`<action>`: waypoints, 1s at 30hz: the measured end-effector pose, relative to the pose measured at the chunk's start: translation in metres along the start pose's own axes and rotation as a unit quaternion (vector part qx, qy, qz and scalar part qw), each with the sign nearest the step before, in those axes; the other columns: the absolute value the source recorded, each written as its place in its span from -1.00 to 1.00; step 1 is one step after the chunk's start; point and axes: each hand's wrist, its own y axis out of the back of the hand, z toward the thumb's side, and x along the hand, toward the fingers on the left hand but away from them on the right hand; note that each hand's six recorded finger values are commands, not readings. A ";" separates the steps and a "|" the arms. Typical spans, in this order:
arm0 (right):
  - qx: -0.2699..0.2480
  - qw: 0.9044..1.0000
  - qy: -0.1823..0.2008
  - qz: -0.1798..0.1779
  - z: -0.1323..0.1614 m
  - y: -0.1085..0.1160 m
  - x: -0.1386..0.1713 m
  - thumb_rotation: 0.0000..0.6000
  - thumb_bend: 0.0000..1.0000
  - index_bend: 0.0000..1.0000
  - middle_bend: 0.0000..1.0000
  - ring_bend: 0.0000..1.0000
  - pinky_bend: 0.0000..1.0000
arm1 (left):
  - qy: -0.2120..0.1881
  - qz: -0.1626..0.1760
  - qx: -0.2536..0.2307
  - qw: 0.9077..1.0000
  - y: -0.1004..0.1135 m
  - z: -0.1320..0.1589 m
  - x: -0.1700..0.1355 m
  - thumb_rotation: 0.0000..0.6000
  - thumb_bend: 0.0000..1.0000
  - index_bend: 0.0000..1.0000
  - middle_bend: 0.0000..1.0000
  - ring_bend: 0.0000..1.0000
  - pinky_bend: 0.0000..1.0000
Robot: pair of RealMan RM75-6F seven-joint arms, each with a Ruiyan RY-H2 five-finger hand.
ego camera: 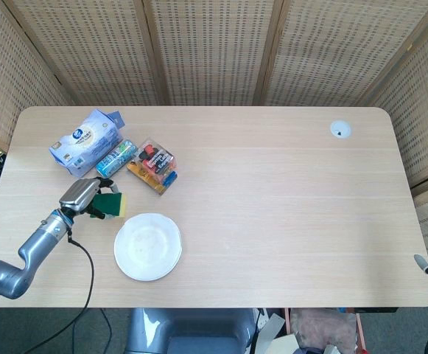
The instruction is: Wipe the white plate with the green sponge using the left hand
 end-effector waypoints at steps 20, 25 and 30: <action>-0.012 1.000 0.020 -0.001 0.008 0.005 0.007 1.00 -1.00 -1.00 -1.00 -1.00 -1.00 | 0.038 0.012 0.076 0.996 -0.018 -0.030 -0.020 1.00 -1.00 -1.00 -1.00 -1.00 -1.00; -0.012 1.000 0.029 -0.004 0.006 0.005 0.007 1.00 -1.00 -1.00 -1.00 -1.00 -1.00 | 0.016 0.110 0.032 0.993 0.009 -0.015 -0.057 1.00 -1.00 -1.00 -1.00 -1.00 -1.00; -0.010 0.999 0.037 -0.004 0.005 0.003 0.005 1.00 -1.00 -1.00 -1.00 -1.00 -1.00 | 0.035 0.203 0.021 0.978 0.027 -0.005 -0.113 1.00 -1.00 -1.00 -1.00 -1.00 -1.00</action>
